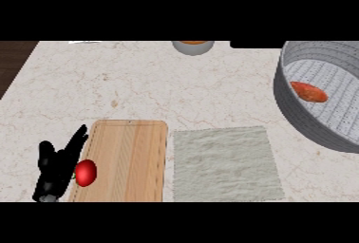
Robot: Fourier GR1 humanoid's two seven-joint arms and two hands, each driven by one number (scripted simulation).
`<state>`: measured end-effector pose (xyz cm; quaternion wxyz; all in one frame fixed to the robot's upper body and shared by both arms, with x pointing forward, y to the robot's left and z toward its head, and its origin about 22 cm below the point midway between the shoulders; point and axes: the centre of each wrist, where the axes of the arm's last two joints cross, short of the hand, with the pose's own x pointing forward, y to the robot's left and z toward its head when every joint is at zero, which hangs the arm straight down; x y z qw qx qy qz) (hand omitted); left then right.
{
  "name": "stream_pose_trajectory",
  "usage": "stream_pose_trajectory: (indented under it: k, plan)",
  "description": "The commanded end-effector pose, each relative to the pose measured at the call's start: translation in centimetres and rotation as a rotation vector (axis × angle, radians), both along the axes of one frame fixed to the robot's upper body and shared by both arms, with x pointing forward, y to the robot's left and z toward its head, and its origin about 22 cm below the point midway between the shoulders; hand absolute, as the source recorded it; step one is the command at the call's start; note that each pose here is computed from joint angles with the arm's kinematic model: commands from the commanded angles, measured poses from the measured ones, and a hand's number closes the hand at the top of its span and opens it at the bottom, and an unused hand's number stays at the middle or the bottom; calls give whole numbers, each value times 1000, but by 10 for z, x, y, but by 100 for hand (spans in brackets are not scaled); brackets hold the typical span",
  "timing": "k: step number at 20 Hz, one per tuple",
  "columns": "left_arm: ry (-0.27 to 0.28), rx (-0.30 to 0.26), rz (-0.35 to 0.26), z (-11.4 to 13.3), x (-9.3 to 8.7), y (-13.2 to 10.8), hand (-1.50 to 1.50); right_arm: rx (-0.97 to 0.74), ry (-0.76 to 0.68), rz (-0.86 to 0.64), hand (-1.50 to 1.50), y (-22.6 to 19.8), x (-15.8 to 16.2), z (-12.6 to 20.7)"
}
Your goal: Pick the sweet potato from the placemat and place it in the basket
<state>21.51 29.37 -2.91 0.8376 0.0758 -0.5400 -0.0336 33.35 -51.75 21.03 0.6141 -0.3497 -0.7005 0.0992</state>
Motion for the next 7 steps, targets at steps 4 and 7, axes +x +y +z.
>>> stream_pose_trajectory:
  k: [4,7]
  plan:
    - [120,-7,14,-21,-2,-15,0,129,-28,-151,-150,-41,-27,12]
    - [113,-34,4,-21,-18,-3,0,119,-5,-154,-150,-76,-69,27]
